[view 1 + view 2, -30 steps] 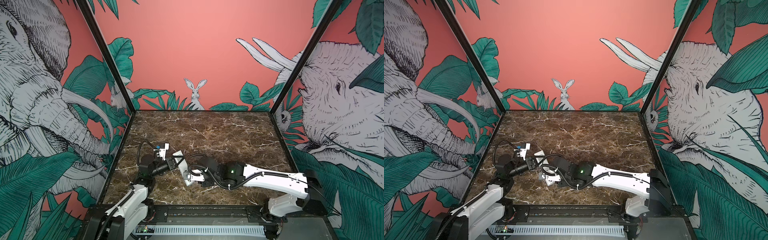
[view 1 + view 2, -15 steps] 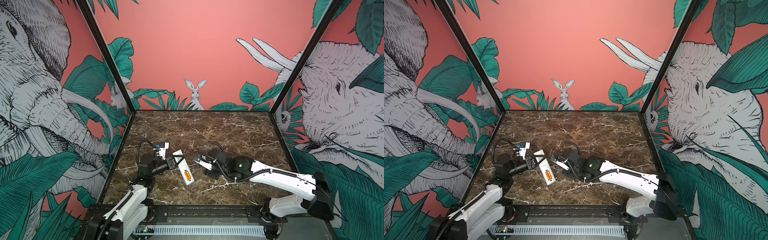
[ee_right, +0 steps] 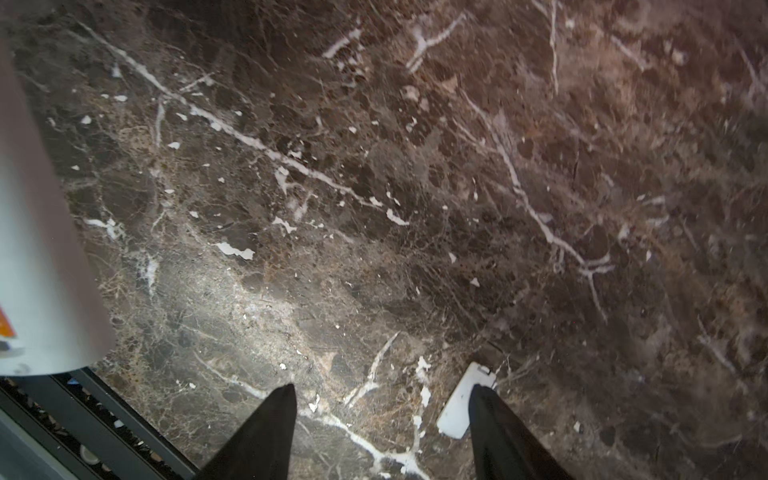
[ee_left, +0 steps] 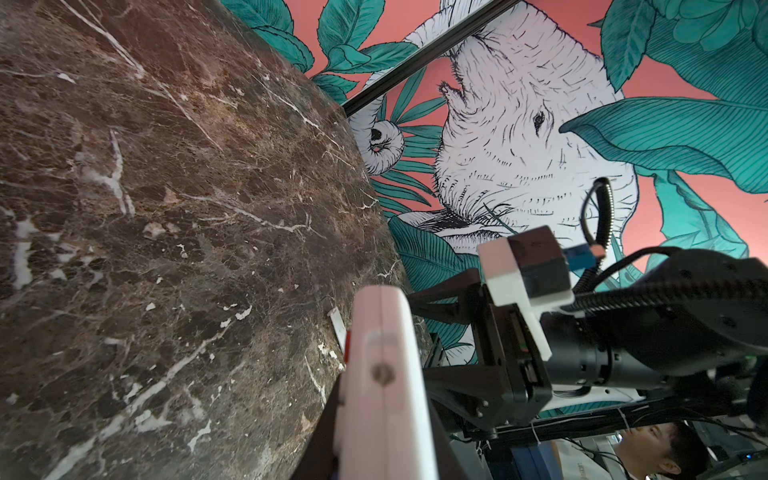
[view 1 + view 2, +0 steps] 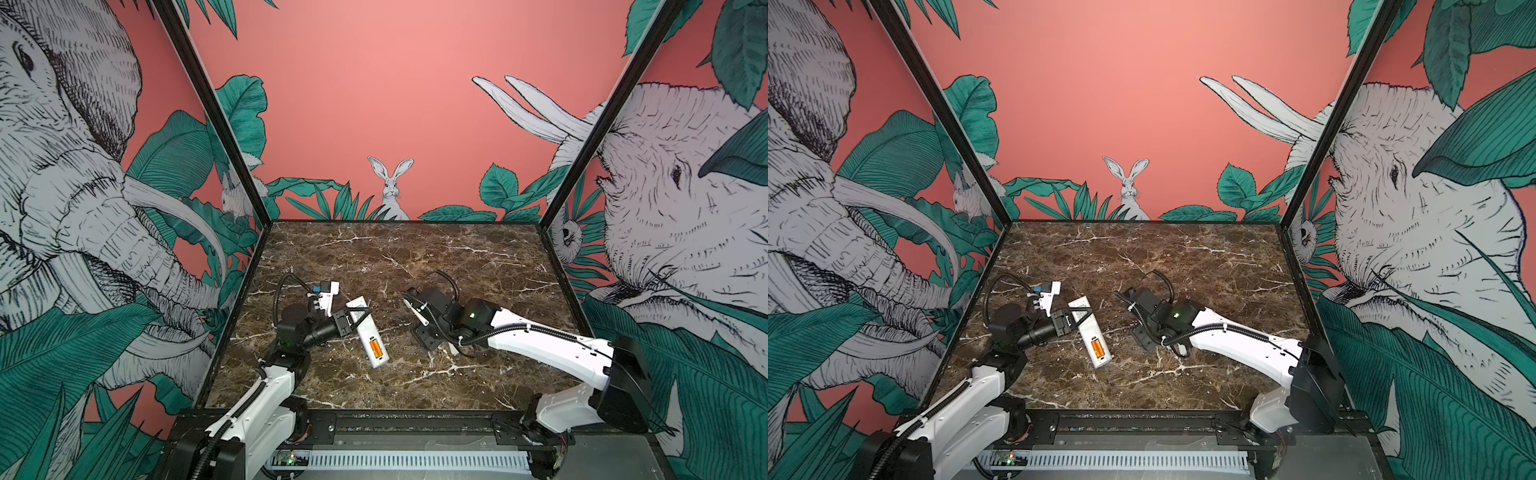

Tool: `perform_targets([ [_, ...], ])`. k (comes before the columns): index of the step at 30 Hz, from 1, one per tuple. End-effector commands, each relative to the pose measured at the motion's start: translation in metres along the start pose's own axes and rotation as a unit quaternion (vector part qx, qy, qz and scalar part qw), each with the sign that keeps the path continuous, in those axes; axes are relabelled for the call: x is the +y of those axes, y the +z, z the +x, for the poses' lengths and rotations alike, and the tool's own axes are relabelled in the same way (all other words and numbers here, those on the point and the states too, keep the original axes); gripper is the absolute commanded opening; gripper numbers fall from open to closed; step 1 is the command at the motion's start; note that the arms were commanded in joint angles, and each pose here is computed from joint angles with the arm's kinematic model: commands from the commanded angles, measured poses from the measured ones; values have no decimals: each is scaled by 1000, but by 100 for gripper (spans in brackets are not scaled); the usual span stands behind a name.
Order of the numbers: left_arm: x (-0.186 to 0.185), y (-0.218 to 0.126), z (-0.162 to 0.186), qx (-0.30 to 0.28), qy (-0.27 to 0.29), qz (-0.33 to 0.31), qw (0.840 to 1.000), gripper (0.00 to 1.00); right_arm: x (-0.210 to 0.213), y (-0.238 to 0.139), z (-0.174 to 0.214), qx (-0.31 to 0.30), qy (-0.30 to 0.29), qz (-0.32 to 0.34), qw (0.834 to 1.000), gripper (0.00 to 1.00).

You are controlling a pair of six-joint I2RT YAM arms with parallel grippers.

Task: Load the batteries into the remote control
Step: 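Lift the right gripper off the remote and move it over the white cover, then lower the right gripper onto the white battery cover on the table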

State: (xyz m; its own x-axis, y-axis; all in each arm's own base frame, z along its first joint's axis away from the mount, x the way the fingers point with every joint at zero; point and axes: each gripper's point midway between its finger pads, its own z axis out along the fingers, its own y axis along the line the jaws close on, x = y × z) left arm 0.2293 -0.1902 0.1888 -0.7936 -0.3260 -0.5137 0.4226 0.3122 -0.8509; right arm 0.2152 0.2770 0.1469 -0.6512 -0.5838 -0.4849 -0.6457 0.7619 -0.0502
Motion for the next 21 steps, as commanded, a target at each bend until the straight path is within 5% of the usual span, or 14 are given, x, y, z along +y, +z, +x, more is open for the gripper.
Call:
perform_targets([
  [1, -14, 0, -8, -3, 34, 11, 999, 0, -18, 0, 15, 28, 70, 27, 997, 71],
  [21, -14, -6, -1, 0, 65, 0, 998, 0, -59, 29, 59, 117, 152, 72, 979, 77],
])
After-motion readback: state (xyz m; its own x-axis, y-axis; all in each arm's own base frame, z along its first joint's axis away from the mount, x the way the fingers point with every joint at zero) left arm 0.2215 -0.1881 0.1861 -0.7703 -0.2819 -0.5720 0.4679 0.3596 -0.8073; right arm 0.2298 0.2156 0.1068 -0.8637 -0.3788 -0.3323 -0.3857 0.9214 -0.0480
